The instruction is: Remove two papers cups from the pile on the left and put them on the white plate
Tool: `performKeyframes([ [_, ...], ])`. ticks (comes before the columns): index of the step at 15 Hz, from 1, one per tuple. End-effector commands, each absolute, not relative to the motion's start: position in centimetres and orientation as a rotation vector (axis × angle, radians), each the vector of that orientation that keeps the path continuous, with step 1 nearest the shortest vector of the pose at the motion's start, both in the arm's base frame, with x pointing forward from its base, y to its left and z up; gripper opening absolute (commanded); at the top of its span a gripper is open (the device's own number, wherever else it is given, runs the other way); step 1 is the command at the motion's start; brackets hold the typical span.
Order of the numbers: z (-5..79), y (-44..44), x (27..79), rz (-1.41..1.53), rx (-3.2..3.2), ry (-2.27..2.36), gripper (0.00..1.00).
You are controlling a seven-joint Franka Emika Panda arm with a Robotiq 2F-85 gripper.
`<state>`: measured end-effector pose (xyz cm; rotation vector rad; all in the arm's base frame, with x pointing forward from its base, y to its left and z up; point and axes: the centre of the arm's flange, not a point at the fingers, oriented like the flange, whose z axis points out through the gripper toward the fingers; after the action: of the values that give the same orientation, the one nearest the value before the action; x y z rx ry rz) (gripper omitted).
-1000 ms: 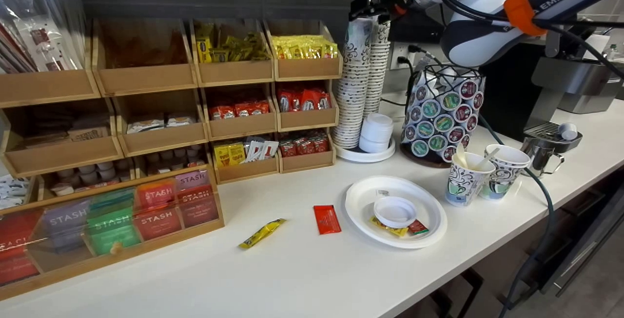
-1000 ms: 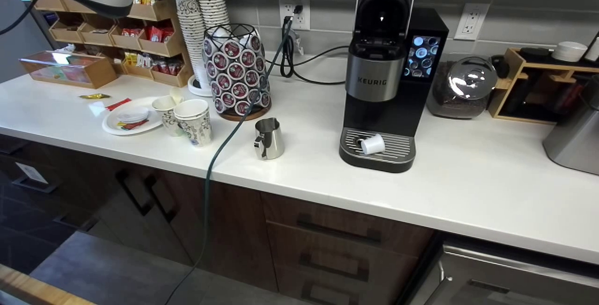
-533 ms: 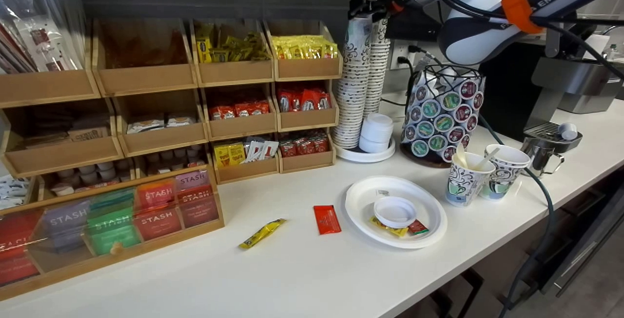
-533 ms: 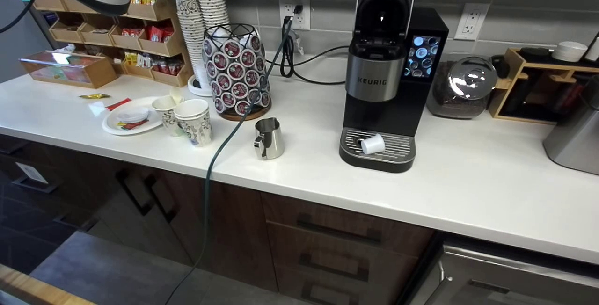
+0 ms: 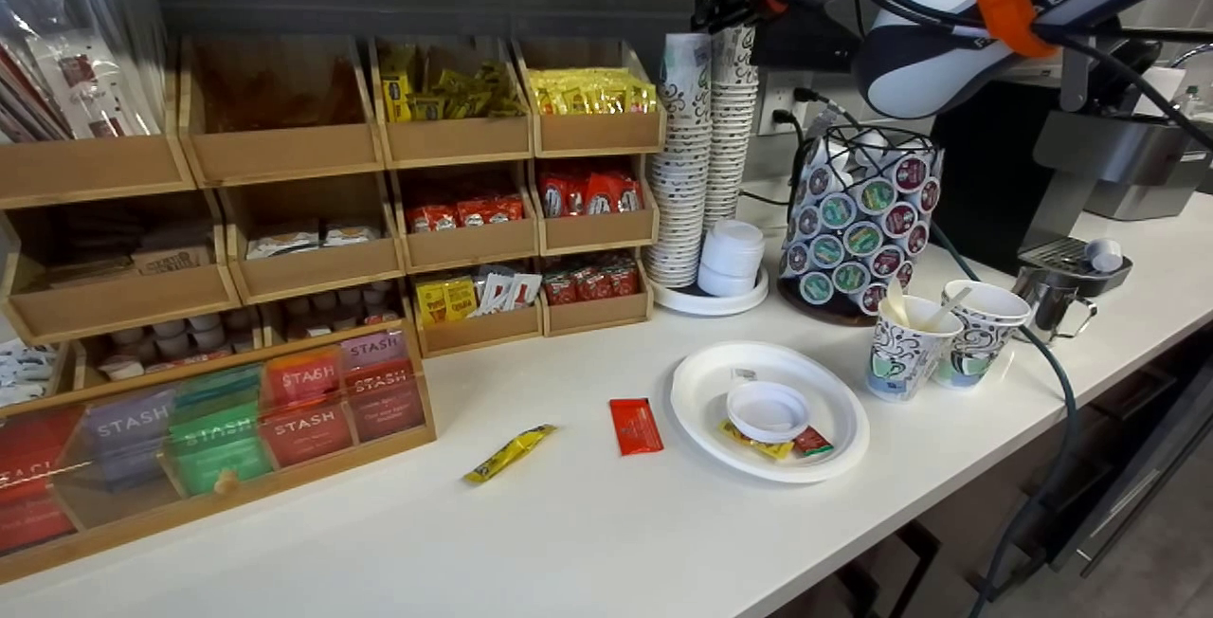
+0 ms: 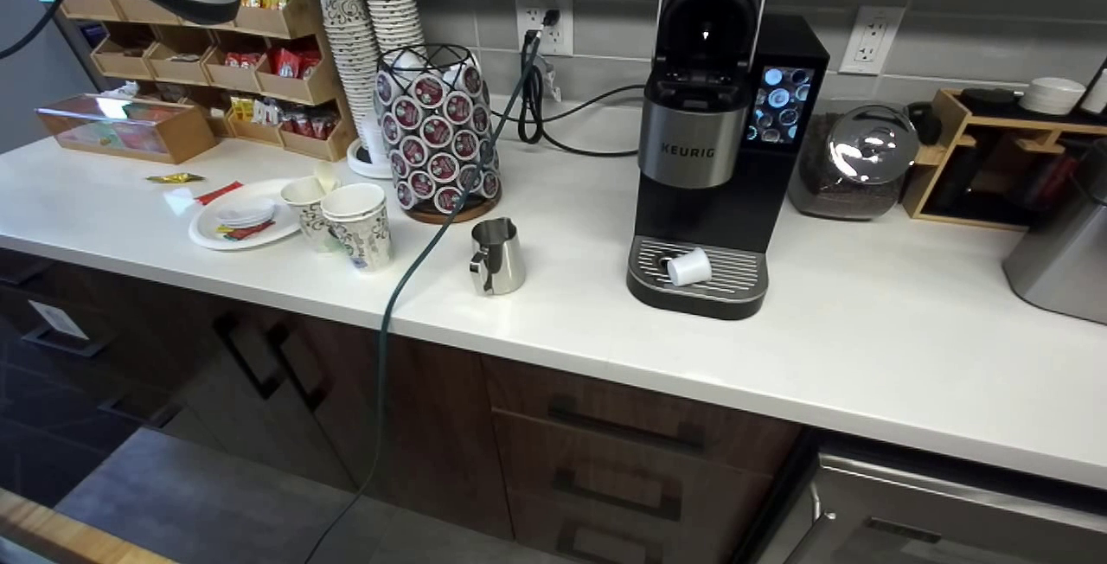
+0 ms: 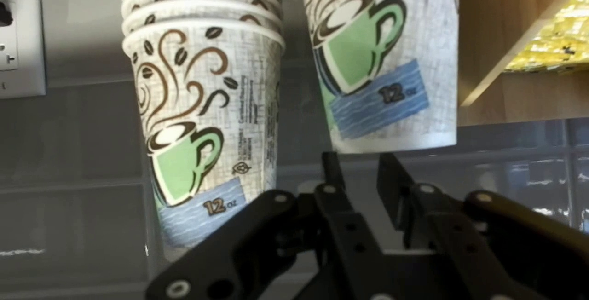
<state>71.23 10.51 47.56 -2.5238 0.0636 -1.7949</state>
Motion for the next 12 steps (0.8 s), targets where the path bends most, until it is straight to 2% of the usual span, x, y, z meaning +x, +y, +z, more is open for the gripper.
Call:
performKeyframes([
  [1,47.2,10.9,71.04,-1.782,-2.545,0.078,0.47],
  [2,47.16,10.92,71.07,-1.784,-2.55,0.082,0.43],
  [3,47.08,10.93,71.1,-1.781,-2.559,0.081,0.44],
  [10,47.13,10.91,71.03,-1.782,-2.575,0.089,0.96],
  [12,47.11,11.13,71.01,-1.777,-2.577,0.072,1.0],
])
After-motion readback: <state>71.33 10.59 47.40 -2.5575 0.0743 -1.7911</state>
